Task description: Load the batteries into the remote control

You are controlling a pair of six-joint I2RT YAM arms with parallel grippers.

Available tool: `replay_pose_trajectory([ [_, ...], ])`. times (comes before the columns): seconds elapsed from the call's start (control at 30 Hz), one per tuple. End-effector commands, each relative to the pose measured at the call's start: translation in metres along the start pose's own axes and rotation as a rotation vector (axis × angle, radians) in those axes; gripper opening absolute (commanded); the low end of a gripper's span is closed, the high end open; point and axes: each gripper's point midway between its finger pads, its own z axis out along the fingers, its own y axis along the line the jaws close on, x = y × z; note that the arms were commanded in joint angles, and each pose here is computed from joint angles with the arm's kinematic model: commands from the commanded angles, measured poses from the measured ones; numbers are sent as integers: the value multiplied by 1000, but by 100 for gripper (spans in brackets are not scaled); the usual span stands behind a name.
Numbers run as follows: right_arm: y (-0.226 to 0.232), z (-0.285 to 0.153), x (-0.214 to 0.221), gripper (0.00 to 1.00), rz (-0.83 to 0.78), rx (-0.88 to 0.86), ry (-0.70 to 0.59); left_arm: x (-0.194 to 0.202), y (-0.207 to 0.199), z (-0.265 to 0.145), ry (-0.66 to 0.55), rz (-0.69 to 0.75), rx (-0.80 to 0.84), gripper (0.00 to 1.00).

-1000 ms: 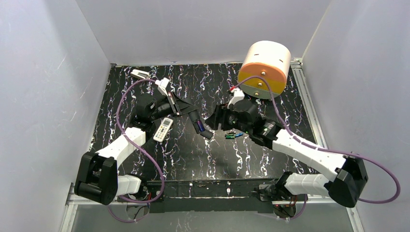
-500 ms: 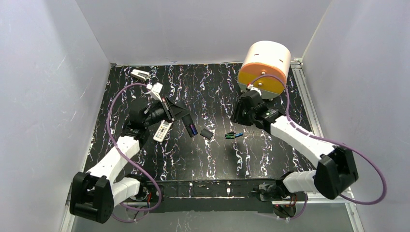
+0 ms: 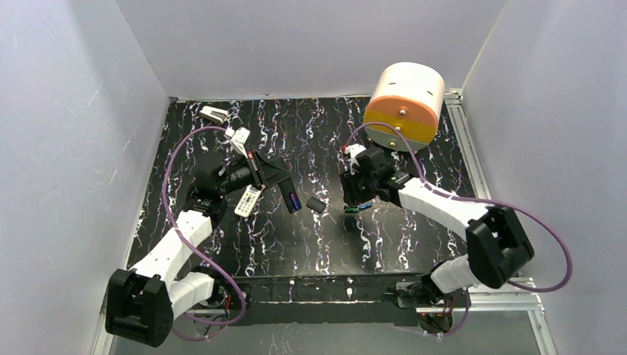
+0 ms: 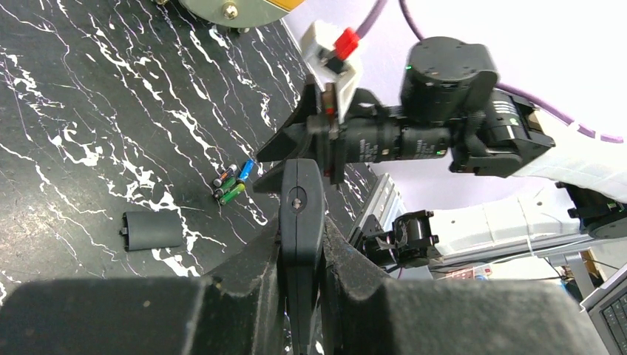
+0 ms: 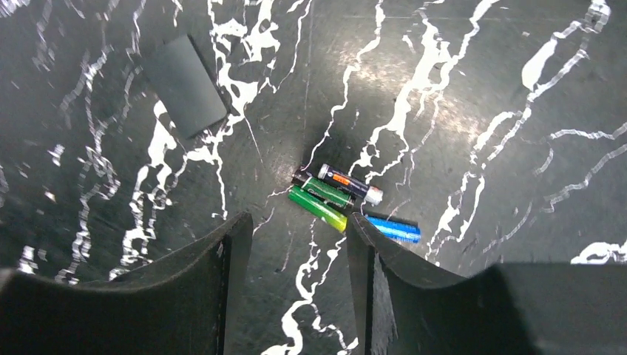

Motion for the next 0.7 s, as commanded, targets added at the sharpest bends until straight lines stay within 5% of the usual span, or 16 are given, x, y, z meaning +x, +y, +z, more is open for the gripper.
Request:
replay_pose_trajectory([
  [0.0, 10, 14, 8, 57, -280, -82, 74, -8, -13, -5, -28, 52, 25, 0],
  [0.27, 13, 24, 22, 54, -420, -85, 107, -10, -5, -6, -60, 43, -16, 0],
  [0.67, -1, 37, 38, 47, -412, -6, 188, -12, -4, -5, -58, 50, -22, 0],
])
